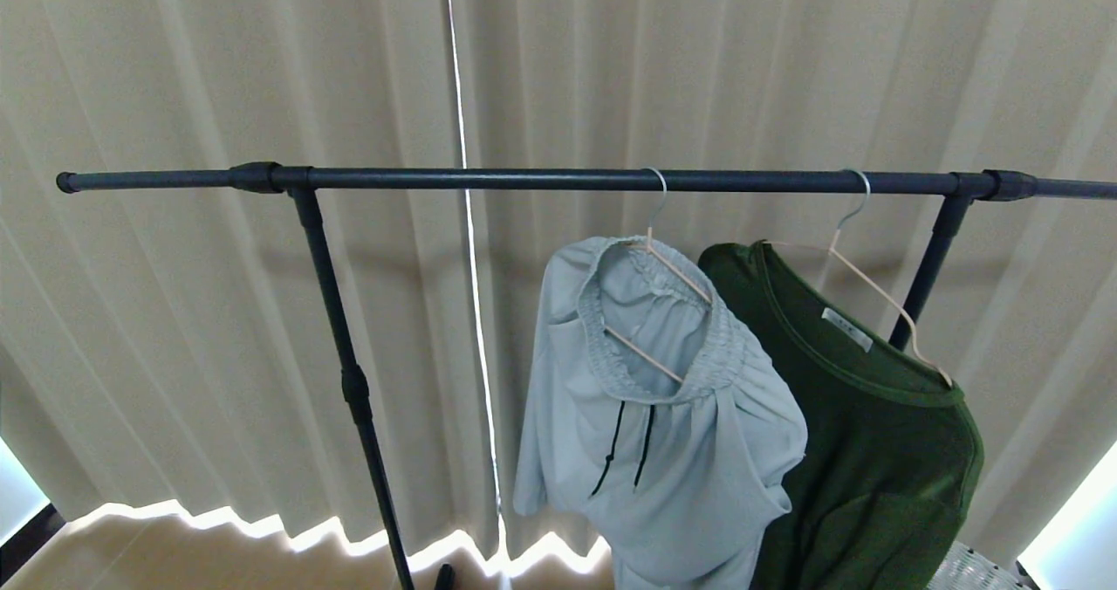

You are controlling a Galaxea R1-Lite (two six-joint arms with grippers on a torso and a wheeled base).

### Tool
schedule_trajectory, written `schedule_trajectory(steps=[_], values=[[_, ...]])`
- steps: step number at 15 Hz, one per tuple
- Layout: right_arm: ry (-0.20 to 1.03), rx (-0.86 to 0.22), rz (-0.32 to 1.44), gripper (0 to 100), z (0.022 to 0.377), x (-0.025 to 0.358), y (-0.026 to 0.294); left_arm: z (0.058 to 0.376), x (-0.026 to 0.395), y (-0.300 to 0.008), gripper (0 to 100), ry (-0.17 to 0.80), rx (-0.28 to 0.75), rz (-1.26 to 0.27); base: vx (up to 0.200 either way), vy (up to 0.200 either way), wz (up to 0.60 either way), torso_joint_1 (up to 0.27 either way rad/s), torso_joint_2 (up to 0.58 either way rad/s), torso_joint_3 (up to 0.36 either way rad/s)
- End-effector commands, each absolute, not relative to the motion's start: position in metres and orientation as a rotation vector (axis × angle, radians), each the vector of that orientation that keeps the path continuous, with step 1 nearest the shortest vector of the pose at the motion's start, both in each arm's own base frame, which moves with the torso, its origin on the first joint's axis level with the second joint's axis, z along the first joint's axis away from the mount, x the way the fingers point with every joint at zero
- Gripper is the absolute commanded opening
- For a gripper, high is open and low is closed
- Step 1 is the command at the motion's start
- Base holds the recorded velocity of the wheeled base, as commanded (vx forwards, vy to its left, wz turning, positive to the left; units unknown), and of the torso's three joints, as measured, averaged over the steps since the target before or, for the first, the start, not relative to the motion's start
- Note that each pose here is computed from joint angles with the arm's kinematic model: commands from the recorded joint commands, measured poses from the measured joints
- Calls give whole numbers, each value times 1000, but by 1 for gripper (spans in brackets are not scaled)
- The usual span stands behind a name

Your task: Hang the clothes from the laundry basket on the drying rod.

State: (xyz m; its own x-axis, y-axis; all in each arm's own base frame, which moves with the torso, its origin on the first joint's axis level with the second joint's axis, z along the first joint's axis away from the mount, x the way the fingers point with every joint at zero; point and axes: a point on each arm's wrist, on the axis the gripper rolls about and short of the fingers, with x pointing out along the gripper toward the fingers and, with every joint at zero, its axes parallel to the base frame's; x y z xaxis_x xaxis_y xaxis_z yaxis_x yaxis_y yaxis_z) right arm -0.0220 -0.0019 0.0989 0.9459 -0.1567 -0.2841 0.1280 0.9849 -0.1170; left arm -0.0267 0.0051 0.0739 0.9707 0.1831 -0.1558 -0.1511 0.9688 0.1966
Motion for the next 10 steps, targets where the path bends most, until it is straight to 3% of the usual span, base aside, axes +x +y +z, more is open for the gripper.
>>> schedule_trajectory(steps=[1, 6, 8, 10], values=[[161, -47, -155, 100, 89, -39, -3, 71, -29, 5, 100, 152, 181, 178, 0, 0, 0, 0, 0, 0], [151, 49, -179, 100, 88, -38, -3, 71, -29, 5, 100, 151, 178, 171, 0, 0, 0, 0, 0, 0], [152, 47, -113, 100, 86, -37, -2, 71, -29, 5, 100, 151, 178, 171, 0, 0, 0, 0, 0, 0], [74, 43, -32, 100, 78, -27, 0, 71, -29, 5, 100, 151, 178, 171, 0, 0, 0, 0, 0, 0]])
